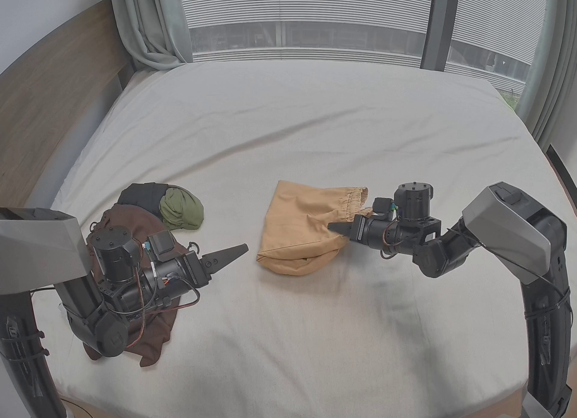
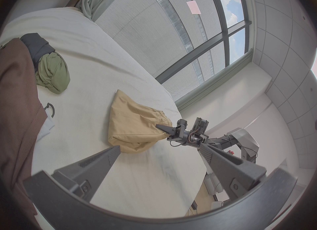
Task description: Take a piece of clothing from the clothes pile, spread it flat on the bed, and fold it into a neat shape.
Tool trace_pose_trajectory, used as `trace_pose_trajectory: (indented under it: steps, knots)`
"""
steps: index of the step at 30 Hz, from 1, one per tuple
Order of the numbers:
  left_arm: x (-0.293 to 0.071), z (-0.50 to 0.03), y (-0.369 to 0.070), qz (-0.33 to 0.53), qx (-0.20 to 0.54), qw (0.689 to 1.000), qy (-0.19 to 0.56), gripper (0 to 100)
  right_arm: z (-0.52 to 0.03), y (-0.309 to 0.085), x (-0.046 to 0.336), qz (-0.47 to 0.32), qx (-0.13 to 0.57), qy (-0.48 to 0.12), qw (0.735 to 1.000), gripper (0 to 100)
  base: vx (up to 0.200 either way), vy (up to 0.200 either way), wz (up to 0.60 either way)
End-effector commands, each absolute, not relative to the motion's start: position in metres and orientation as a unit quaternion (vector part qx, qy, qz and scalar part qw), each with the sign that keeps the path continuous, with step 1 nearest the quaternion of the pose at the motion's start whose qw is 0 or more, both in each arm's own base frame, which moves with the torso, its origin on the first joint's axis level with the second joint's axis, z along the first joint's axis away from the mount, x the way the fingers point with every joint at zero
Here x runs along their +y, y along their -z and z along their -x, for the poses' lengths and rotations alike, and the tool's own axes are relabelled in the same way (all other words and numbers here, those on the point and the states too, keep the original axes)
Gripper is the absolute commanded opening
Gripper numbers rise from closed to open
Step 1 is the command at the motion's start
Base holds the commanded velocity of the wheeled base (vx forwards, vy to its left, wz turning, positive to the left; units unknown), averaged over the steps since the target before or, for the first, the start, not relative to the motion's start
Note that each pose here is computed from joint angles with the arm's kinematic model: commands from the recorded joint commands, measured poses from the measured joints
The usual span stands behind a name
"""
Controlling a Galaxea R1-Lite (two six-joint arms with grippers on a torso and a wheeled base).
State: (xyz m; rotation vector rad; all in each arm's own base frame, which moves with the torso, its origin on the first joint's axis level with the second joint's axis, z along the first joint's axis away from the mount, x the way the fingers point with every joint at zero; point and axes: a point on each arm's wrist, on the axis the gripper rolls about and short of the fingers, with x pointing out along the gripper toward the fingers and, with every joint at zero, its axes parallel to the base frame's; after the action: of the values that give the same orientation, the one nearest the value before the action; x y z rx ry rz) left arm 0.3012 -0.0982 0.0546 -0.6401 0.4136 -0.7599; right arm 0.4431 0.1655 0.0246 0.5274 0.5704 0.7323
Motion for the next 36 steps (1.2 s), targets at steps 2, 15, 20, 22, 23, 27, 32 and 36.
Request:
trace_pose_trajectory:
  steps: [2, 15, 20, 22, 23, 27, 32, 36]
  knots:
    - [-0.098, -0.302, -0.054, 0.305, 0.198, 0.858, 0.362, 100, -0.435, -0.006, 0.153, -0.253, 0.283, -0.333, 0.863, 0, 0.0, 0.0, 0.0]
    - [-0.098, -0.302, -0.055, 0.305, 0.195, 0.859, 0.361, 100, -0.437, 0.012, 0.149, -0.241, 0.287, -0.314, 0.873, 100, 0.0, 0.0, 0.0]
    - [-0.097, -0.302, -0.056, 0.305, 0.193, 0.86, 0.36, 100, -0.44, 0.006, 0.133, -0.229, 0.274, -0.292, 0.887, 100, 0.0, 0.0, 0.0]
    - [-0.097, -0.302, -0.056, 0.305, 0.192, 0.861, 0.359, 100, -0.441, 0.004, 0.126, -0.222, 0.269, -0.286, 0.893, 100, 0.0, 0.0, 0.0]
    - [-0.096, -0.302, -0.057, 0.305, 0.192, 0.861, 0.36, 100, -0.441, 0.001, 0.122, -0.221, 0.266, -0.28, 0.895, 100, 0.0, 0.0, 0.0]
    - [-0.095, -0.302, -0.057, 0.306, 0.19, 0.861, 0.359, 100, -0.441, -0.017, 0.105, -0.221, 0.246, -0.267, 0.905, 100, 0.0, 0.0, 0.0]
    - [-0.095, -0.303, -0.057, 0.305, 0.189, 0.862, 0.358, 100, -0.443, -0.044, 0.092, -0.221, 0.225, -0.259, 0.913, 100, 0.0, 0.0, 0.0]
    - [-0.095, -0.303, -0.057, 0.305, 0.189, 0.862, 0.358, 100, -0.438, -0.061, 0.099, -0.217, 0.214, -0.271, 0.913, 100, 0.0, 0.0, 0.0]
